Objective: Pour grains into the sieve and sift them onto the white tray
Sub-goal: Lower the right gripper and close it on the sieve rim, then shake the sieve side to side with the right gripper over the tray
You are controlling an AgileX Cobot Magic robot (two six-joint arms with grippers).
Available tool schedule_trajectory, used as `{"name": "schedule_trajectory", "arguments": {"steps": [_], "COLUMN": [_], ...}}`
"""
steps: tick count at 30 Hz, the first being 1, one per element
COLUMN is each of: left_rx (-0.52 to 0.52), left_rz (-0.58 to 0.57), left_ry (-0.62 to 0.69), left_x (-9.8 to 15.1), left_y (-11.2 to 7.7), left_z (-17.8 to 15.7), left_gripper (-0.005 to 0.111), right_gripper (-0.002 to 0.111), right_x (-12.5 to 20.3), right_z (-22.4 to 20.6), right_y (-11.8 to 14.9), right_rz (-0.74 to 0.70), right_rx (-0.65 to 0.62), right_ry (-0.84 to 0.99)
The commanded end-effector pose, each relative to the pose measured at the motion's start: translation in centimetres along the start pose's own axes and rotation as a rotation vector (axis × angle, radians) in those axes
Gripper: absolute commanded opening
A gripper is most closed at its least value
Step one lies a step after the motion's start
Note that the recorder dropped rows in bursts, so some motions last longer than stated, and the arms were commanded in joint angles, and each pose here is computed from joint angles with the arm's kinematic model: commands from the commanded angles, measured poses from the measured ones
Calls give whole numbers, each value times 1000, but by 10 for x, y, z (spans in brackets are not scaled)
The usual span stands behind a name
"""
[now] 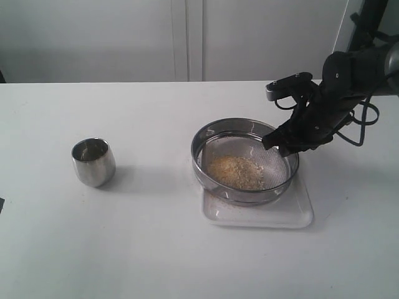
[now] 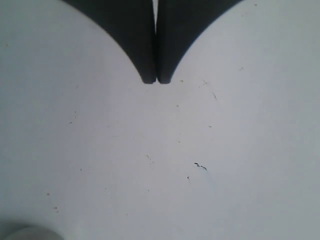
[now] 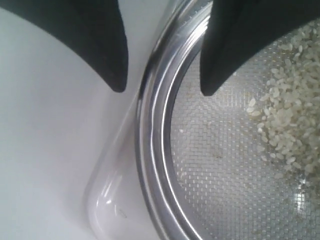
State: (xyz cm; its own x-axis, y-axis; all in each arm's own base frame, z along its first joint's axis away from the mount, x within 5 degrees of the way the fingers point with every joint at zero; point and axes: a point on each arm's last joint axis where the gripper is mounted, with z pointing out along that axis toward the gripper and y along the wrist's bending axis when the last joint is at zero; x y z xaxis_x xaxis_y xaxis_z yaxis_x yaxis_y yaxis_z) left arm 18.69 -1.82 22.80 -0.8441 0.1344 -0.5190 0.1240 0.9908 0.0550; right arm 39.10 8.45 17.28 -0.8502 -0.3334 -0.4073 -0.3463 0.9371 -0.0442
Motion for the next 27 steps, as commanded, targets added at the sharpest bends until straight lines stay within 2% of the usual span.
{"name": "schedule_trajectory", "arguments": {"steps": [1,6,9,12,27], "left_rx": [-1,-1,-1,-1,-1], "left_rz": [-3,-3,-3,-3,-3], "left_ry": [10,10,10,10,10], "left_x": [3,3,3,3,3], "left_y": [0,0,0,0,0], "left_z": [-1,-1,-1,-1,-1], "left_gripper": [0,0,0,0,0], "right_gripper": [43,35,20,1,0], "right_x": [1,3,4,5,-2], "right_z": [8,15,16,16,7], "right_y": [0,0,0,0,-1], "right_rz": [-2,-2,0,0,51], "right_rx": [4,1,-1,-3,-1], "right_ry": [4,26,31,39,21]}}
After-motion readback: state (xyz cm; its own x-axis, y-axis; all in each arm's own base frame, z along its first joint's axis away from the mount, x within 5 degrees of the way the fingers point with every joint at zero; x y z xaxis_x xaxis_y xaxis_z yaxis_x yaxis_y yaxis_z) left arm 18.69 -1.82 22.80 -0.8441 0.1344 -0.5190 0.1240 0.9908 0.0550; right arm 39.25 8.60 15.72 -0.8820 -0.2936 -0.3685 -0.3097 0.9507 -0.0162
